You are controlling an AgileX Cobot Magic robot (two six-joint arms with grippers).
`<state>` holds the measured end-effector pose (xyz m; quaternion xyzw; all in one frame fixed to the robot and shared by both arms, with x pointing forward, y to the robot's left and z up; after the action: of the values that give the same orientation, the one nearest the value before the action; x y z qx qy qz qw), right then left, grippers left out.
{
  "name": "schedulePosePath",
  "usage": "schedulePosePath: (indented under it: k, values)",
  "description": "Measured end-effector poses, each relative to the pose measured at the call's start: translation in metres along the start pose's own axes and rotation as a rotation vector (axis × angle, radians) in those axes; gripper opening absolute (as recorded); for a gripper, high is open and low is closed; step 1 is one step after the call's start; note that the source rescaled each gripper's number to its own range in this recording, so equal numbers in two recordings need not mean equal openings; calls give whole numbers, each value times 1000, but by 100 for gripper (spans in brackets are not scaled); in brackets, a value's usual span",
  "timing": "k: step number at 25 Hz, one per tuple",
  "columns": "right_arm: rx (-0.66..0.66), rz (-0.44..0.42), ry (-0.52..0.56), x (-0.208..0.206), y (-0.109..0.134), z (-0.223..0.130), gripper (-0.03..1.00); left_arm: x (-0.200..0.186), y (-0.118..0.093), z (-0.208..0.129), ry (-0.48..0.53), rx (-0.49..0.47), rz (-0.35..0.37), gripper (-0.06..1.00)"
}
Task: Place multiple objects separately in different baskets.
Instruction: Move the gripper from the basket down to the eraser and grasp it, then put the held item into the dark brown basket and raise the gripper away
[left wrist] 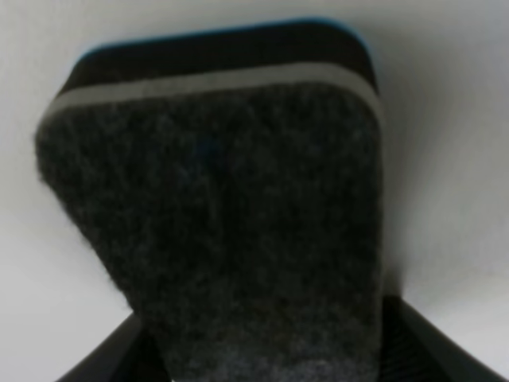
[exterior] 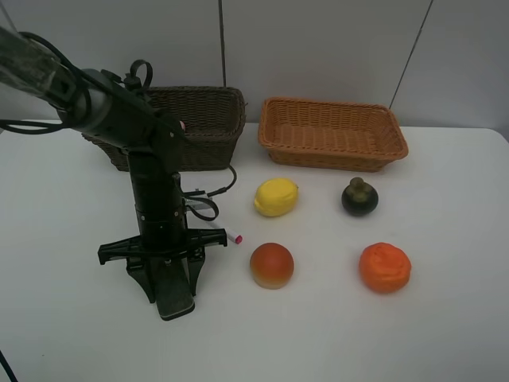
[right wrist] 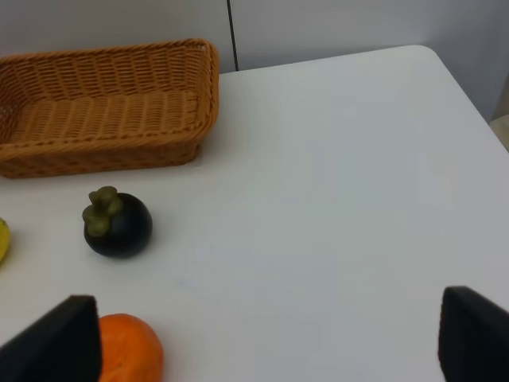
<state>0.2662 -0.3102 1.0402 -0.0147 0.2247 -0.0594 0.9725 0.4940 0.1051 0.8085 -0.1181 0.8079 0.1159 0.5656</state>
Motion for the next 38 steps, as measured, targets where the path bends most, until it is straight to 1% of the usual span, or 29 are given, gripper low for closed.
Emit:
schedulePosePath:
  k: [3,5,7,10,12,14,16,17,19,22,25,29,31,34,35,37,38]
  values:
    - [0,0,0,0,0,0,100,-3,0,-1,-8,47,-8,60]
    - [0,0,0,0,0,0,100,-10,-3,2,-52,109,-32,60]
    - [0,0,0,0,0,0,100,-27,-10,4,-120,182,-91,60]
    - [0,0,0,0,0,0,100,-75,-22,-5,-219,284,-212,60]
    - [0,0,0,0,0,0,100,-113,-30,-12,-309,364,-297,60]
    - [0,0,0,0,0,0,100,-152,-37,-16,-425,449,-370,60]
    - [0,0,0,0,0,0,100,-186,-44,-13,-557,510,-417,60]
    - [0,0,0,0,0,0,100,-199,-47,-8,-618,521,-435,60]
    - [0,0,0,0,0,0,100,-223,-53,9,-727,514,-472,60]
    - [0,0,0,0,0,0,100,-239,-65,48,-864,482,-518,60]
    - [0,0,0,0,0,0,100,-237,-75,92,-968,471,-511,60]
    - [0,0,0,0,0,0,100,-225,-84,138,-1041,474,-469,60]
    - [0,0,0,0,0,0,100,-216,-88,154,-1050,486,-435,60]
    - [0,0,0,0,0,0,100,-206,-90,167,-1051,517,-376,60]
    - [0,0,0,0,0,0,100,-202,-89,168,-1042,527,-355,64]
    - [0,0,0,0,0,0,100,-199,-87,169,-1030,543,-321,84]
    - [0,0,0,0,0,0,100,-199,-86,169,-1025,546,-312,91]
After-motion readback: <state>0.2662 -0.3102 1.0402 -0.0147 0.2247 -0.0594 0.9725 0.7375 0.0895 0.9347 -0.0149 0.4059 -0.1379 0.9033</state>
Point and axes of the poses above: a point on each arm's last joint axis where the gripper is mounted, x pointing out along that axis toward the gripper, y along the wrist's bending axis when the last joint is at zero, z = x × y, the point moved 4 cm from there along x, pointing out along that axis toward the gripper, and after that the axes turned 5 degrees about -x, right-handed, at the moved point
